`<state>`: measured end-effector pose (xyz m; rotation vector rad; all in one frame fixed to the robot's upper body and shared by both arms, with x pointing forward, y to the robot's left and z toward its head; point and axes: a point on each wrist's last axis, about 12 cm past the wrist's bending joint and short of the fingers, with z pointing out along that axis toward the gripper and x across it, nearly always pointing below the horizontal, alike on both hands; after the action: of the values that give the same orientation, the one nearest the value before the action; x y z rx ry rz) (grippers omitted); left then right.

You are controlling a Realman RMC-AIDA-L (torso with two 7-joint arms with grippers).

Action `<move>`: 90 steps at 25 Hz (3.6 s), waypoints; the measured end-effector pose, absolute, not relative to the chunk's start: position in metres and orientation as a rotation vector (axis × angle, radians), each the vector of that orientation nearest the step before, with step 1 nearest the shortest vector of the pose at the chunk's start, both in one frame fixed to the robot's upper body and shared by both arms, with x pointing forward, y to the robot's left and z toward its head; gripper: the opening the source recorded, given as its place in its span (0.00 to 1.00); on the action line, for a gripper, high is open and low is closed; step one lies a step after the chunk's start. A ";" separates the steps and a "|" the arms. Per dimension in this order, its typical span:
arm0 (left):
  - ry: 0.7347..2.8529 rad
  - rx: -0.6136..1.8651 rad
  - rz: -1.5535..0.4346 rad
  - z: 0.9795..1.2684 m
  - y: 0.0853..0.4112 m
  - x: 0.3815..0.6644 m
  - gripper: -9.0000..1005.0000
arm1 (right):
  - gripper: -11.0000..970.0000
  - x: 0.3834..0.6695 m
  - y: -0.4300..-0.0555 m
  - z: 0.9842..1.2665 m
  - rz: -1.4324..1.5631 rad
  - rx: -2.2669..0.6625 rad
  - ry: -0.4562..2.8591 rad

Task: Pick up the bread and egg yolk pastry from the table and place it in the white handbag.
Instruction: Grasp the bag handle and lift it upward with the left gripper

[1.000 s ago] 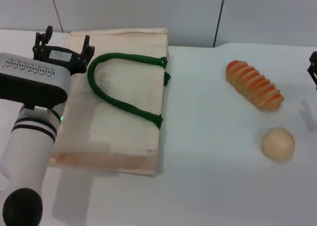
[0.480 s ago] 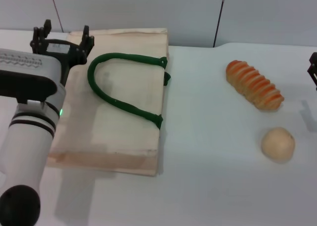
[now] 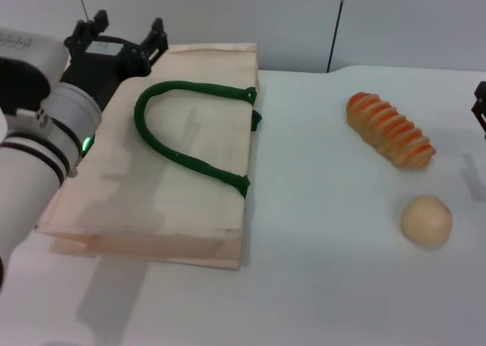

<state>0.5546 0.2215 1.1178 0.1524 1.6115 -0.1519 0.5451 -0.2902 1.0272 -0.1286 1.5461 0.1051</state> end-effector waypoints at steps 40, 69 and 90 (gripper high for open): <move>2.093 0.412 -0.165 1.134 0.257 0.597 0.74 | 0.75 0.549 -0.287 1.027 0.113 -0.145 1.560; 2.175 0.424 -0.148 1.118 0.253 0.615 0.74 | 0.76 0.551 -0.283 1.029 0.127 -0.140 1.552; 2.205 0.415 -0.149 1.108 0.254 0.616 0.72 | 0.76 0.551 -0.282 1.029 0.130 -0.144 1.552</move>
<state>0.6156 0.2539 1.1081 0.4153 2.2046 -0.1488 0.5507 -0.2818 1.0290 -0.1439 1.5518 0.1305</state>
